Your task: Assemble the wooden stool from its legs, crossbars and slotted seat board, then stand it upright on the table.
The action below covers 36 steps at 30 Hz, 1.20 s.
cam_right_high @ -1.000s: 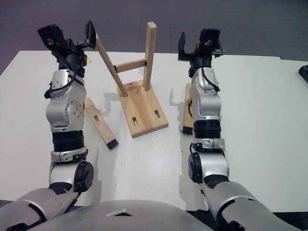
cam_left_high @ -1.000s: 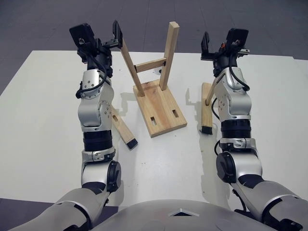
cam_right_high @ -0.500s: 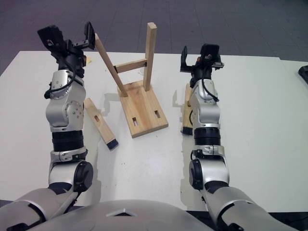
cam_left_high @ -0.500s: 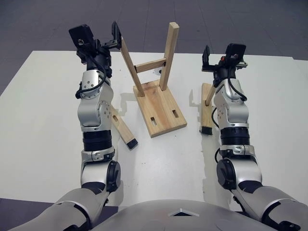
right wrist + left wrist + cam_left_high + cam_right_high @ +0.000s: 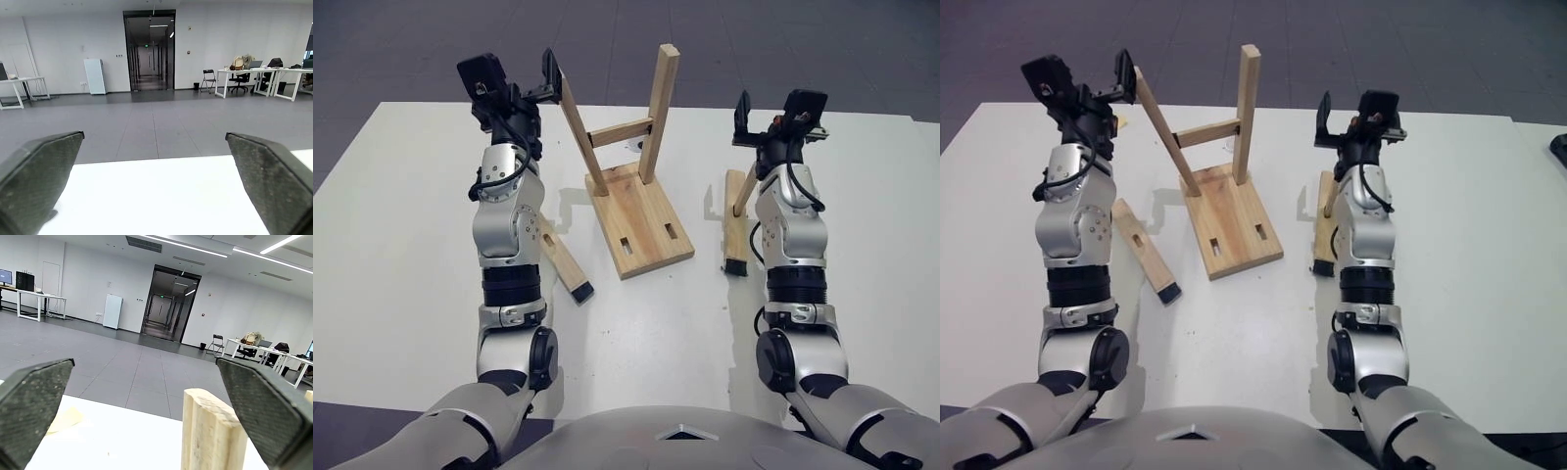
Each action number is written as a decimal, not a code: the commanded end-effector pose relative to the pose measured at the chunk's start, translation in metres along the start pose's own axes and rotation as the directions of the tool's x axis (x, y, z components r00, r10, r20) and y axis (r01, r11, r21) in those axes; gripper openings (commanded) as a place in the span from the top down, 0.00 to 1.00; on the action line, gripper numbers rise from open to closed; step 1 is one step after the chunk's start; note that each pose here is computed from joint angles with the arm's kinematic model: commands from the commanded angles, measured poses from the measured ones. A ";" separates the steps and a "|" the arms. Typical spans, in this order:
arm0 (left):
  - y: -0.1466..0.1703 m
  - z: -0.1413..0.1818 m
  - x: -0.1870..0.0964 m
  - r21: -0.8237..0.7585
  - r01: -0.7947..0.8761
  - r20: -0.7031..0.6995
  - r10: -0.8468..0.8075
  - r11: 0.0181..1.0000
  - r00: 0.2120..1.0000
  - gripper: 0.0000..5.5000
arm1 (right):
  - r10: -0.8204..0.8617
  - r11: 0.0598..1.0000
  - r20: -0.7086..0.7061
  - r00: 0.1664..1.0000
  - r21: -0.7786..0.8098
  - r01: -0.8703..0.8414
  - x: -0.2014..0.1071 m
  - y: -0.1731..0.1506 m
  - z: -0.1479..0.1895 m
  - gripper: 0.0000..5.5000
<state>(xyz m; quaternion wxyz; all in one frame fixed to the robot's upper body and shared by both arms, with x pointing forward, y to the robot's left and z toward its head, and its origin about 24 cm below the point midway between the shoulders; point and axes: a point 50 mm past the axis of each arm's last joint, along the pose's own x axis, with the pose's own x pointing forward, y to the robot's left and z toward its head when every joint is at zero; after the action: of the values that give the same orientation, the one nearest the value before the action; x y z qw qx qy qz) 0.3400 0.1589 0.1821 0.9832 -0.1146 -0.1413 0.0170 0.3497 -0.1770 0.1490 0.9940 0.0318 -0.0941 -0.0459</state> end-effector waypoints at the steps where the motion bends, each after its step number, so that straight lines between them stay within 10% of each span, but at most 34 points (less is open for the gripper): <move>1: 0.000 0.003 0.001 0.001 -0.010 0.021 0.010 1.000 1.000 0.02 | 0.016 0.999 0.143 0.990 0.026 -0.020 -0.004 -0.002 0.040 0.02; 7: 0.011 0.011 -0.003 0.023 -0.034 0.064 0.032 0.999 0.997 0.02 | 0.048 0.999 0.135 0.990 -0.020 -0.046 -0.020 -0.022 0.052 0.02; 21: 0.030 0.058 -0.030 0.038 -0.080 0.208 0.070 0.996 0.976 0.02 | 0.185 0.983 -0.410 0.893 0.078 -0.167 -0.100 -0.019 -0.018 0.02; 36: 0.015 0.039 -0.023 0.042 -0.040 0.080 0.037 0.998 0.996 0.02 | 0.025 0.998 -0.674 0.739 -0.026 -0.057 -0.108 -0.024 -0.075 0.07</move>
<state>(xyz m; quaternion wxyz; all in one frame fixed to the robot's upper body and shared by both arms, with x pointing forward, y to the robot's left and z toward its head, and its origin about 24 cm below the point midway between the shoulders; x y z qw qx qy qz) 0.3042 0.1841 0.2099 0.9764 -0.0951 -0.1887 0.0451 0.2533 -0.1871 0.0558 0.9654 0.0184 0.2602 -0.0079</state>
